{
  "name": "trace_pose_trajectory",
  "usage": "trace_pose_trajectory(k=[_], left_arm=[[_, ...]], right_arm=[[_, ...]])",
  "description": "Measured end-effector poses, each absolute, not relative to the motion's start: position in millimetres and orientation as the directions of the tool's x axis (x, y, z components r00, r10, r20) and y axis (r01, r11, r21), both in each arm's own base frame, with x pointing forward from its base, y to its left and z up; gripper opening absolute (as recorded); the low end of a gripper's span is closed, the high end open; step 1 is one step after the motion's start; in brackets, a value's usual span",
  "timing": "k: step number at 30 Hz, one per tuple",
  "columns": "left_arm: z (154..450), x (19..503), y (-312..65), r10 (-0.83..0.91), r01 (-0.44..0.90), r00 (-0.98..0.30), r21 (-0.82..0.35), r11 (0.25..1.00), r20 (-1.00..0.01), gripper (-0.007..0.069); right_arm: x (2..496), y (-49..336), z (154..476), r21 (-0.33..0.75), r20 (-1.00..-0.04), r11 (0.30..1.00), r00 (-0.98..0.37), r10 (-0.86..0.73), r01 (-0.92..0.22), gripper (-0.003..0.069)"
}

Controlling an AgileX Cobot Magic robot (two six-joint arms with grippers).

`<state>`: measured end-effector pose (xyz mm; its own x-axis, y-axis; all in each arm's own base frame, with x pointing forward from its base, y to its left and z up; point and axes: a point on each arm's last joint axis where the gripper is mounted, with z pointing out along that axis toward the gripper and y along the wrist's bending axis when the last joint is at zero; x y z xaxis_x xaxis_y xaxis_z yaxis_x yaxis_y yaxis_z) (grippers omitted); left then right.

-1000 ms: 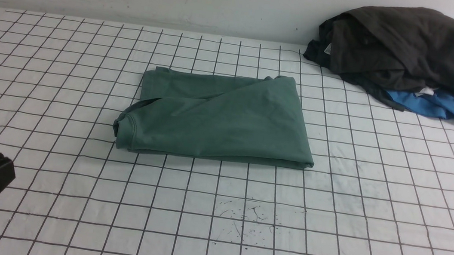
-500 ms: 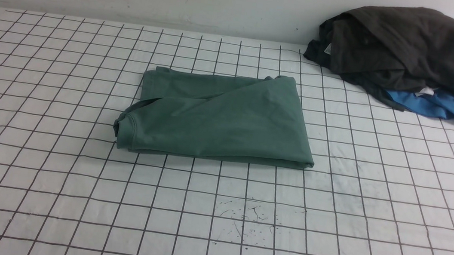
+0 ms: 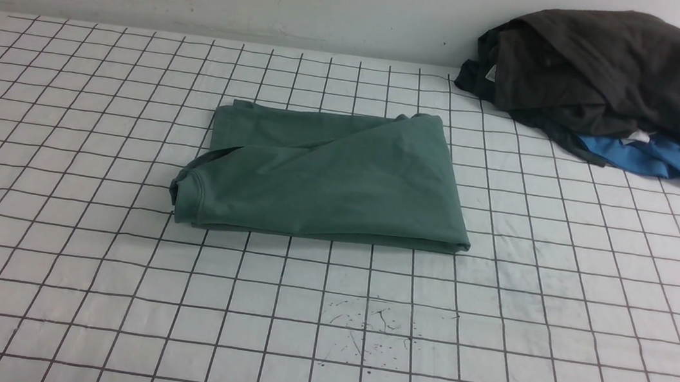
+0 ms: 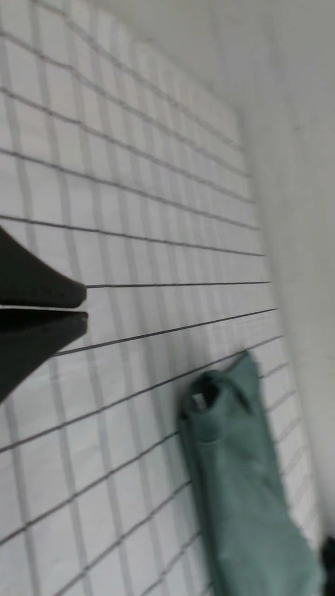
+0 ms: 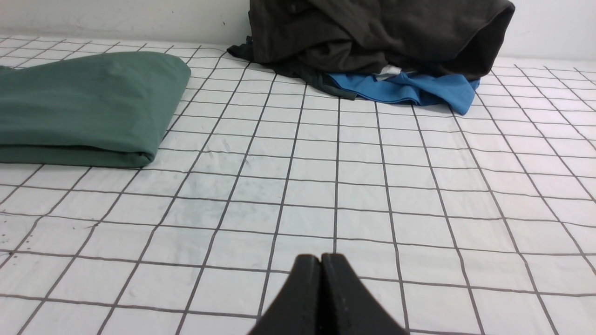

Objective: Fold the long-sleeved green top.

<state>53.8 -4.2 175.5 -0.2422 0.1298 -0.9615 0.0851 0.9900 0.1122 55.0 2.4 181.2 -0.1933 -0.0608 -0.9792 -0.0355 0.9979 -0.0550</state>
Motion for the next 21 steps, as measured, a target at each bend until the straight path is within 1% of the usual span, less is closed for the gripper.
trace_pose_trajectory(k=[2, 8, 16, 21], left_arm=[[172.7, 52.8, -4.5, 0.120, 0.094, -0.275, 0.098, 0.991, -0.954, -0.0007], [172.9, 52.4, -6.3, 0.109, 0.124, -0.276, 0.078, 0.989, -0.955, -0.0007], [172.8, 52.4, -6.3, 0.017, 0.099, -0.287, -0.012, 0.995, -0.958, -0.0007], [172.8, 52.4, -6.3, -0.002, 0.093, -0.289, -0.031, 0.995, -0.957, -0.0007]], right_arm=[[55.0, 2.4, 181.2, -0.055, -0.979, 0.998, -0.193, -0.061, -0.036, -0.0014], [55.0, 2.4, 181.2, -0.055, -0.979, 0.998, -0.193, -0.061, -0.036, -0.0014], [55.0, 2.4, 181.3, -0.055, -0.979, 0.998, -0.193, -0.061, -0.035, -0.0014], [55.0, 2.4, 181.3, -0.055, -0.979, 0.998, -0.193, -0.061, -0.035, -0.0014]])
